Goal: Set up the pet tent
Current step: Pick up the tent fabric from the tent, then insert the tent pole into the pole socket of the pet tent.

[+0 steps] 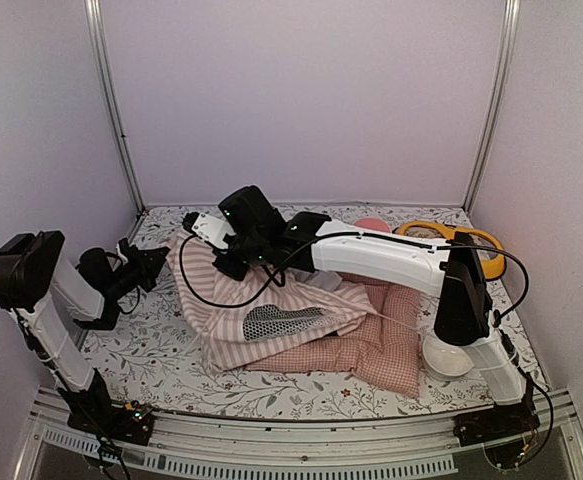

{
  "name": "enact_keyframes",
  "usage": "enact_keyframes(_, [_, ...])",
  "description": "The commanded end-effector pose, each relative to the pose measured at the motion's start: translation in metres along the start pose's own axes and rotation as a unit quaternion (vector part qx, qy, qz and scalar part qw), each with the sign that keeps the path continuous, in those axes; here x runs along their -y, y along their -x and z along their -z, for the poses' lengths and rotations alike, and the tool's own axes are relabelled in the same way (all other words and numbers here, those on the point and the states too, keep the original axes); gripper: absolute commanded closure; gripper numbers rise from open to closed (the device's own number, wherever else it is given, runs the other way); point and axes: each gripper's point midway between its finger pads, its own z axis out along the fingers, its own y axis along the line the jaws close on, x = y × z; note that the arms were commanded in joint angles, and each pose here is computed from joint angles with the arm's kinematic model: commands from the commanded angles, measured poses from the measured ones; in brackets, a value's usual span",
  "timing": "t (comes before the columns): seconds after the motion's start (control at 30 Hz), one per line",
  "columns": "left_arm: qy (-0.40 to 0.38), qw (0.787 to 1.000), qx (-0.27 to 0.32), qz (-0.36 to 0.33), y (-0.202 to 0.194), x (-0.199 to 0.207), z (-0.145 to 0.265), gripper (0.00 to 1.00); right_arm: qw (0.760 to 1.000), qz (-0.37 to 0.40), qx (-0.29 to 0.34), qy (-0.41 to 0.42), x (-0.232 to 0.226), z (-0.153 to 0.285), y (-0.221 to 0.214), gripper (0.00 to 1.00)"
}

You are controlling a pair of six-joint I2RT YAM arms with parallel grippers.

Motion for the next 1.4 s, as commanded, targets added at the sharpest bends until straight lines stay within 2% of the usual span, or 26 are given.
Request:
enact_keyframes(0.0, [-0.022,1.0,0.012,-0.017,0.007,0.019,0.0,1.0,1.0,-0.009,-0.01,-0.005,0.002,0.014,0.004,1.0])
enact_keyframes(0.43, [-0.047,0.998,0.016,-0.041,0.006,0.041,0.006,1.0,0.999,-0.016,-0.027,-0.006,0.001,0.007,-0.009,1.0])
enact_keyframes(1.37, [-0.064,0.996,0.016,-0.065,0.001,0.052,0.015,1.0,0.999,-0.044,-0.029,-0.003,0.013,0.005,-0.013,1.0])
